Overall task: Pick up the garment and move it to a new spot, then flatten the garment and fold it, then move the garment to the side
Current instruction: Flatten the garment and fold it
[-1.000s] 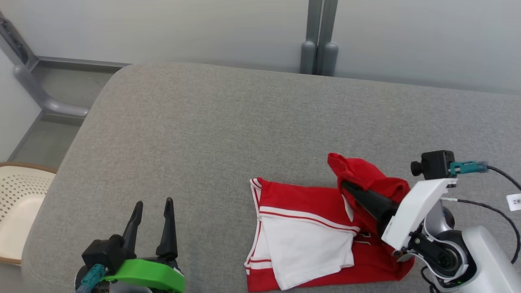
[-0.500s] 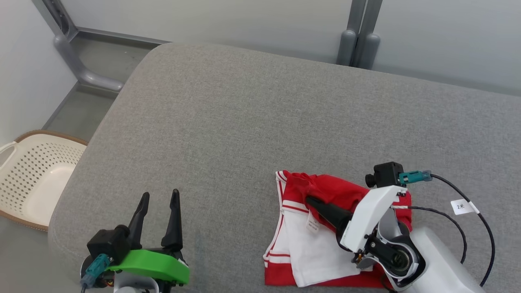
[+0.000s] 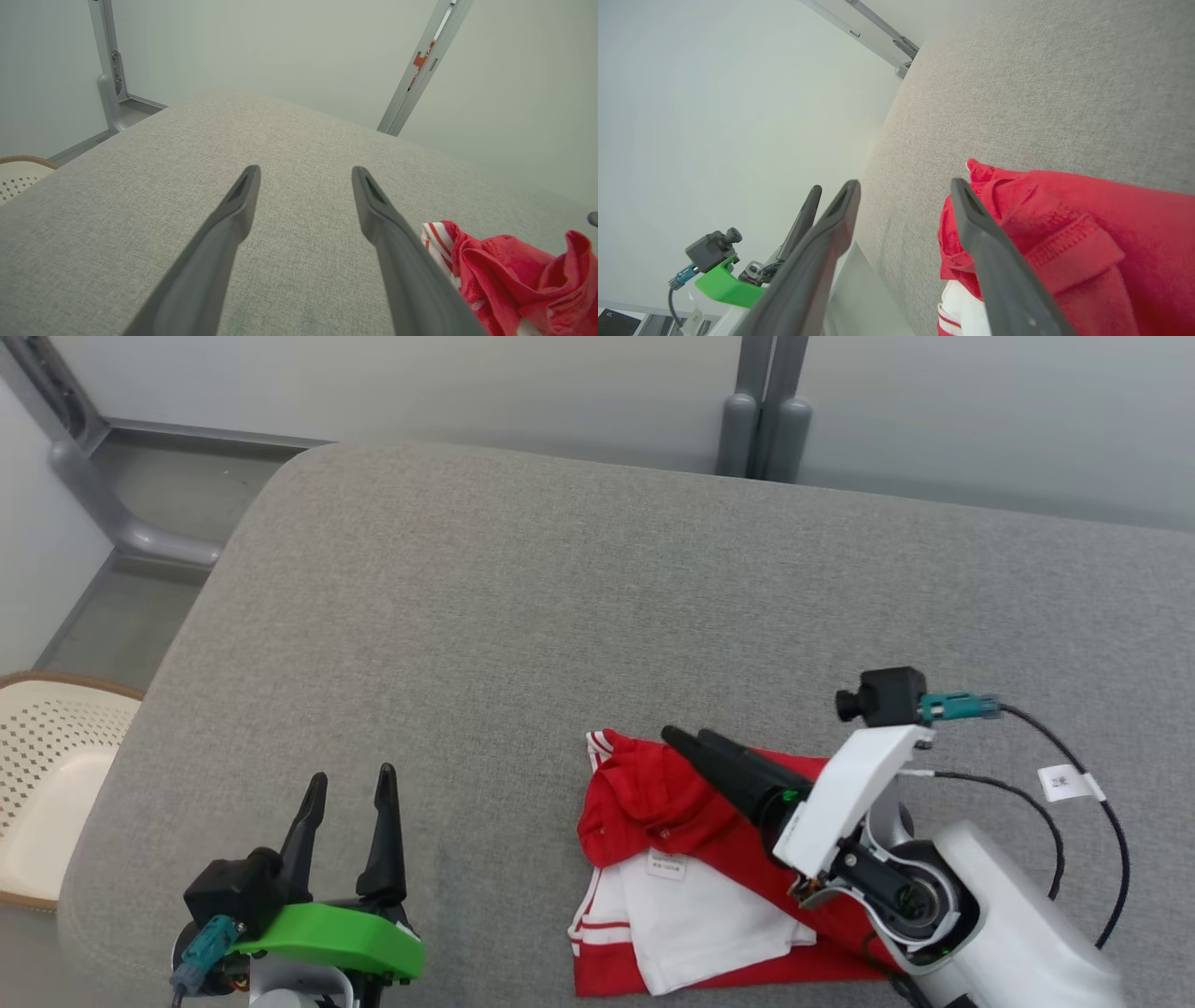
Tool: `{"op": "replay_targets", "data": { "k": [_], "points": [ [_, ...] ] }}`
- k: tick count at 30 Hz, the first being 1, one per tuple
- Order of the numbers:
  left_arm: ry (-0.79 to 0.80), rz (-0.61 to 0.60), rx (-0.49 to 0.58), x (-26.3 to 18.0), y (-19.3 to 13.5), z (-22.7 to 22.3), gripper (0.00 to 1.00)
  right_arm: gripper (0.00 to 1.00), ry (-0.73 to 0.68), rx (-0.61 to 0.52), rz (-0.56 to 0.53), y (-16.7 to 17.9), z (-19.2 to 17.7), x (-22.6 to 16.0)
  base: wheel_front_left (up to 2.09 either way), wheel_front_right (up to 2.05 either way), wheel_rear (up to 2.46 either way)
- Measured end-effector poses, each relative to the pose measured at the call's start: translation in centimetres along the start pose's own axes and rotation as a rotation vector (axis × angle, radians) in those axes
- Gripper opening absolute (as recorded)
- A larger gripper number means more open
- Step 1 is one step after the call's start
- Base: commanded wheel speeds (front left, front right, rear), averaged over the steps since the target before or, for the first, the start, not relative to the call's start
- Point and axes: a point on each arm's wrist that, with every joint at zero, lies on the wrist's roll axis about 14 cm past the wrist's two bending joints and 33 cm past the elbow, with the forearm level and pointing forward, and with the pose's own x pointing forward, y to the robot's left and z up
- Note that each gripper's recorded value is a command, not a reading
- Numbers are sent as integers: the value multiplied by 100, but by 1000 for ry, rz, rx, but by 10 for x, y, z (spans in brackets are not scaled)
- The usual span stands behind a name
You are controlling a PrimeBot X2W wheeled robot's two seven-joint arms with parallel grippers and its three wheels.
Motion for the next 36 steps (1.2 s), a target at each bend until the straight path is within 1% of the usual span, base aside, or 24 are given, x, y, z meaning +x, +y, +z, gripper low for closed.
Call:
{"op": "replay_targets", "data": {
  "k": [2,4,9,12,14,16,23,24,25,26,30,34,36],
  "points": [
    [-3,-12,-1,3,-4,1,100,100,-85,-21,15,4,25,-13,0,0,0],
    [-8,-23,-2,6,-7,2,100,100,-164,-66,7,4,48,-28,0,0,0],
    [-27,-54,-8,11,-18,7,100,100,-389,-243,-107,-17,109,-80,0,0,0],
    [-30,-74,-14,14,-26,7,100,100,-493,-331,-203,-35,132,-112,0,0,0],
    [-30,-87,-17,15,-31,7,100,100,-528,-373,-288,-54,136,-130,0,0,0],
    [-31,-100,-20,15,-35,7,100,100,-532,-386,-362,-72,131,-143,0,0,0],
    [-31,-103,-20,14,-36,7,100,100,-480,-346,-410,-89,103,-129,0,0,0],
    [-31,-101,-19,14,-35,8,100,72,-467,-351,-418,-92,100,-127,0,0,0],
    [-32,-100,-17,13,-35,8,100,47,-451,-361,-432,-95,98,-125,0,0,0],
    [-32,-97,-17,13,-34,8,100,0,-431,-377,-446,-99,96,-122,0,0,0],
    [-29,-81,-15,10,-28,7,100,0,-321,-427,-455,-105,77,-102,0,0,0],
    [-27,-63,-16,7,-22,7,100,0,-217,-404,-410,-99,48,-72,0,0,0],
    [-27,-52,-17,5,-19,7,100,0,-146,-383,-391,-97,27,-60,0,0,0]
  ]
}}
